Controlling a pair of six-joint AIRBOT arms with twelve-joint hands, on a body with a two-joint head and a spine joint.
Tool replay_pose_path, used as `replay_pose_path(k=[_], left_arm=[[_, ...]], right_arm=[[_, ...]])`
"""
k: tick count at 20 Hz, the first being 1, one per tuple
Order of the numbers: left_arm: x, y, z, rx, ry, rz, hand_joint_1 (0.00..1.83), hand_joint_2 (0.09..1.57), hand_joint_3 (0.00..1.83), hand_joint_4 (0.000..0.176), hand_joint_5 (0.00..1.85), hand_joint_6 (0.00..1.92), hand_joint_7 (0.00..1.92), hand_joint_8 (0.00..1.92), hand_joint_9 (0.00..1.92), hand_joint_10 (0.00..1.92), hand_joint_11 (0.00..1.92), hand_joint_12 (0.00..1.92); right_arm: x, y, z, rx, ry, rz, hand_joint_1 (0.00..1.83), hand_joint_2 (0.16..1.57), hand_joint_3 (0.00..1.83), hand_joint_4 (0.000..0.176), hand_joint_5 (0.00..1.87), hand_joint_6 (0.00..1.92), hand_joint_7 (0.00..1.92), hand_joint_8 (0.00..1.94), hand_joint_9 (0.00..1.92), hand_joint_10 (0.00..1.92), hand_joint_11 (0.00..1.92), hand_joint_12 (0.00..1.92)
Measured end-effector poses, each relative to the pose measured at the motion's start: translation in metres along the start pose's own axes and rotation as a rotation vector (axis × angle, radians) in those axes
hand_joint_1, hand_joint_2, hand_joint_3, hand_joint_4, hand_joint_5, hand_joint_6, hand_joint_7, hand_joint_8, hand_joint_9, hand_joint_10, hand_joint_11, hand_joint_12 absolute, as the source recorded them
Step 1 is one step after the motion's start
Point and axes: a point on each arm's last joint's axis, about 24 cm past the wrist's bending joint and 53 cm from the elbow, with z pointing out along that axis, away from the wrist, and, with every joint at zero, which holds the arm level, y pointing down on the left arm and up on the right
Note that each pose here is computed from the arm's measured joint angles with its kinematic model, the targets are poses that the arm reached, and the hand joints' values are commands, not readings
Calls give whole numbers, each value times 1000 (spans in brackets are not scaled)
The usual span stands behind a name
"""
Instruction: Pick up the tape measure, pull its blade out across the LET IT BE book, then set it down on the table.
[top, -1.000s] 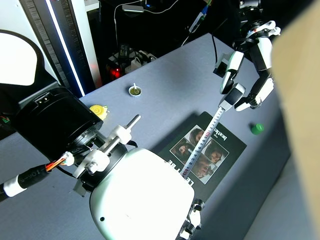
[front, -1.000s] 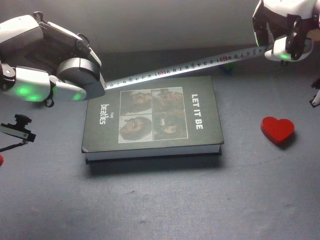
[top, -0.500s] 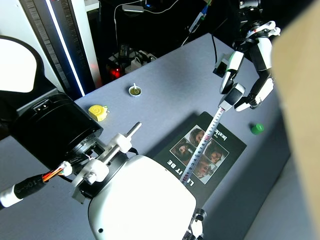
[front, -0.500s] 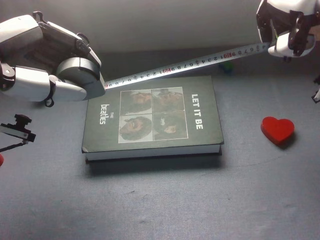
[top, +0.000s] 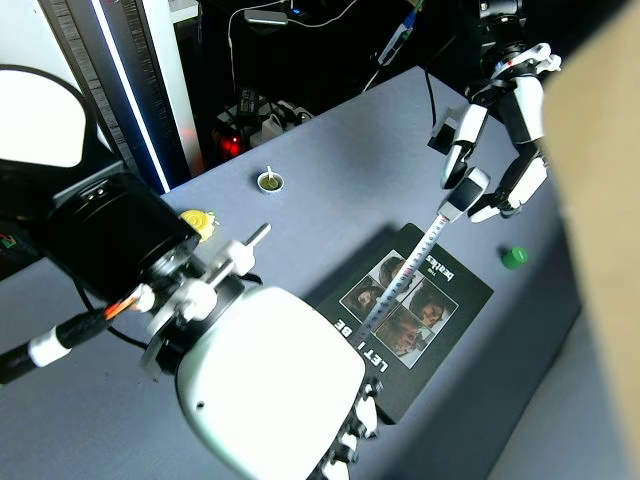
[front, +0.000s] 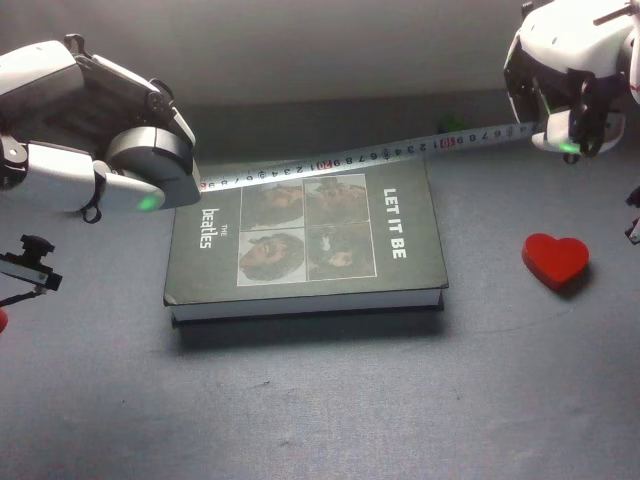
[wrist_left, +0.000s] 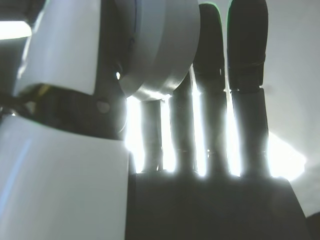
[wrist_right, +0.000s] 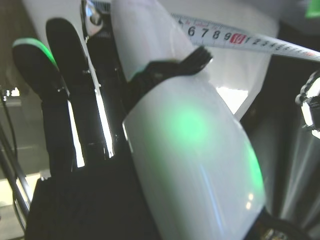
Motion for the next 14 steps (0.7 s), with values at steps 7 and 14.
replay_pose_path(k=[7,14], left_arm=[[-3,0,-1,0,-3,10,1379,1108,0,0,950,804,942,1014,986,1211,945,999],[-2,19,-4,-46,40,21,1380,1080,0,0,1021,677,1004,927,1055,1150,957,1015]], right_arm=[[1,-3,0,12,0,-7,710,1149,0,0,471,0,570,0,518,35,131,1001],[0,7,-12,-16,2,-16,299,1080,0,0,0,0,0,0,0,0,0,35]])
